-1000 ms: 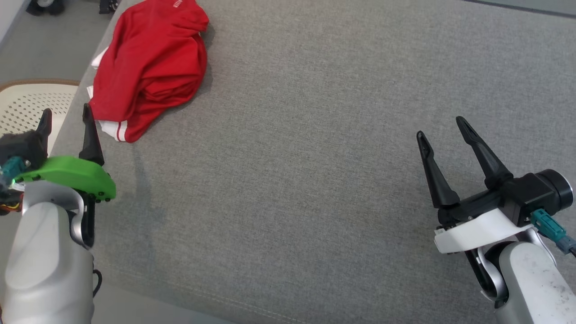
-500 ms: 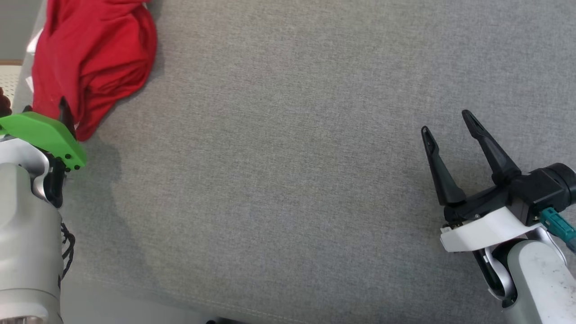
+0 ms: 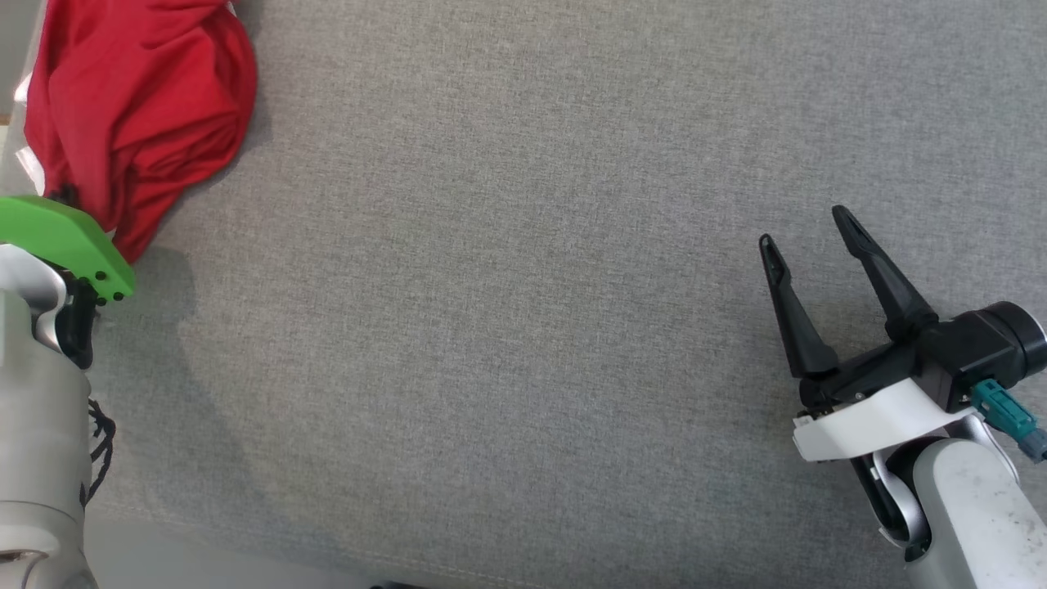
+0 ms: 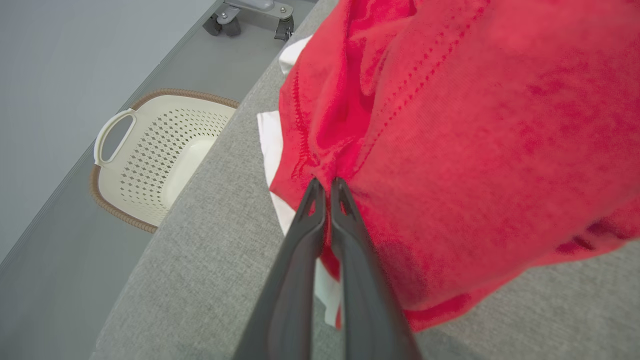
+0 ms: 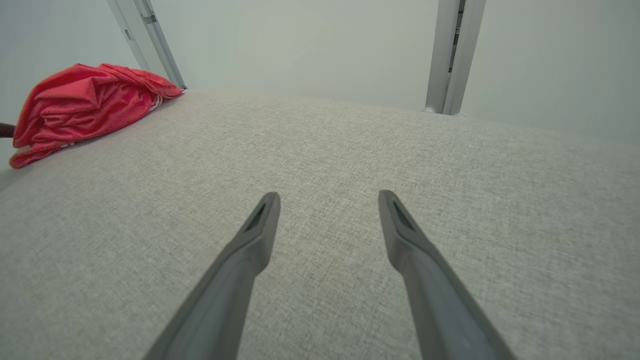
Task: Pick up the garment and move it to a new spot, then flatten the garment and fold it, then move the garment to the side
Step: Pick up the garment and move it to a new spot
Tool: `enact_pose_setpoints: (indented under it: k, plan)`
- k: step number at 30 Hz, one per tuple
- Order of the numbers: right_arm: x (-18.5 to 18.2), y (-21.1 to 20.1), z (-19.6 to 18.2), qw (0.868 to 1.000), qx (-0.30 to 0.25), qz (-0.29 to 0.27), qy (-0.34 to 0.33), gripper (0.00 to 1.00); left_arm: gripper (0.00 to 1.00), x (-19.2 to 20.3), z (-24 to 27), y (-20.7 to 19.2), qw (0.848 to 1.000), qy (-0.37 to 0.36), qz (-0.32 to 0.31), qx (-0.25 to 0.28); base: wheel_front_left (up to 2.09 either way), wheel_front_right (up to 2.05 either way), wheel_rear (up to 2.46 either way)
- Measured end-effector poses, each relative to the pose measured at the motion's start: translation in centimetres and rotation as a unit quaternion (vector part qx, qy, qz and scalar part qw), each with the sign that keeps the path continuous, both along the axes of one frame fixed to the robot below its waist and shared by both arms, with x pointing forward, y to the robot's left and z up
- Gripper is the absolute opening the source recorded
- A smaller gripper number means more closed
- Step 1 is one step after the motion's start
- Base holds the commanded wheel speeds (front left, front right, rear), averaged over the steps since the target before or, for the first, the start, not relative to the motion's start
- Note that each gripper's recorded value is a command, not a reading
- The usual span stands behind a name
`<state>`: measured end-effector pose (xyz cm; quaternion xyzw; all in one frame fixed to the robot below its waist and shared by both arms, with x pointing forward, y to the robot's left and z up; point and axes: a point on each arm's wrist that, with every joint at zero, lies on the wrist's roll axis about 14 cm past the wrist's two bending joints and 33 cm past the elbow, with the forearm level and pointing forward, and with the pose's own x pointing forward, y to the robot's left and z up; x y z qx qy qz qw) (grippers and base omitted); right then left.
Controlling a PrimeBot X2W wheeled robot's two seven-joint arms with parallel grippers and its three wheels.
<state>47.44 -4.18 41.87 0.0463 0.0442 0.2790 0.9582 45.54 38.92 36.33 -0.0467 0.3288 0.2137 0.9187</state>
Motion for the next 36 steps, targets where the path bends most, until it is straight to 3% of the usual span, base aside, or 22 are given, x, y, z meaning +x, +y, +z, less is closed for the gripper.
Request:
enact_pose_setpoints:
  k: [6,13,15,19,25,29,36]
  plan:
    - [-0.6,0.8,1.1,1.000,0.012,0.003,-0.007,1.00,0.00,1.6,5.2,1.5,0.993,-0.107,-0.008,0.056,0.00,0.00,0.00]
    - [-1.9,1.6,3.4,0.999,0.034,-0.001,-0.022,1.00,0.00,3.7,14.3,1.8,0.962,-0.242,-0.043,0.122,0.00,0.00,0.00]
    - [-2.2,1.7,4.2,0.999,0.041,-0.005,-0.029,1.00,0.00,4.6,17.9,0.9,0.946,-0.287,-0.063,0.139,0.00,0.00,0.00]
    - [-2.8,1.6,5.9,0.998,0.054,-0.017,-0.041,1.00,0.00,5.4,26.0,-2.2,0.895,-0.391,-0.119,0.180,0.00,0.00,0.00]
    - [-3.6,0.3,8.0,0.995,0.062,-0.043,-0.061,1.00,0.00,5.3,30.4,-8.2,0.844,-0.445,-0.210,0.214,0.00,0.00,0.00]
    - [-4.0,-1.4,9.4,0.992,0.070,-0.072,-0.074,1.00,0.00,5.9,32.7,-13.4,0.810,-0.486,-0.262,0.198,0.00,0.00,0.00]
    - [-5.0,-5.5,11.0,0.984,0.072,-0.134,-0.095,1.00,0.00,6.7,33.8,-23.6,0.763,-0.524,-0.352,0.138,0.00,0.00,0.00]
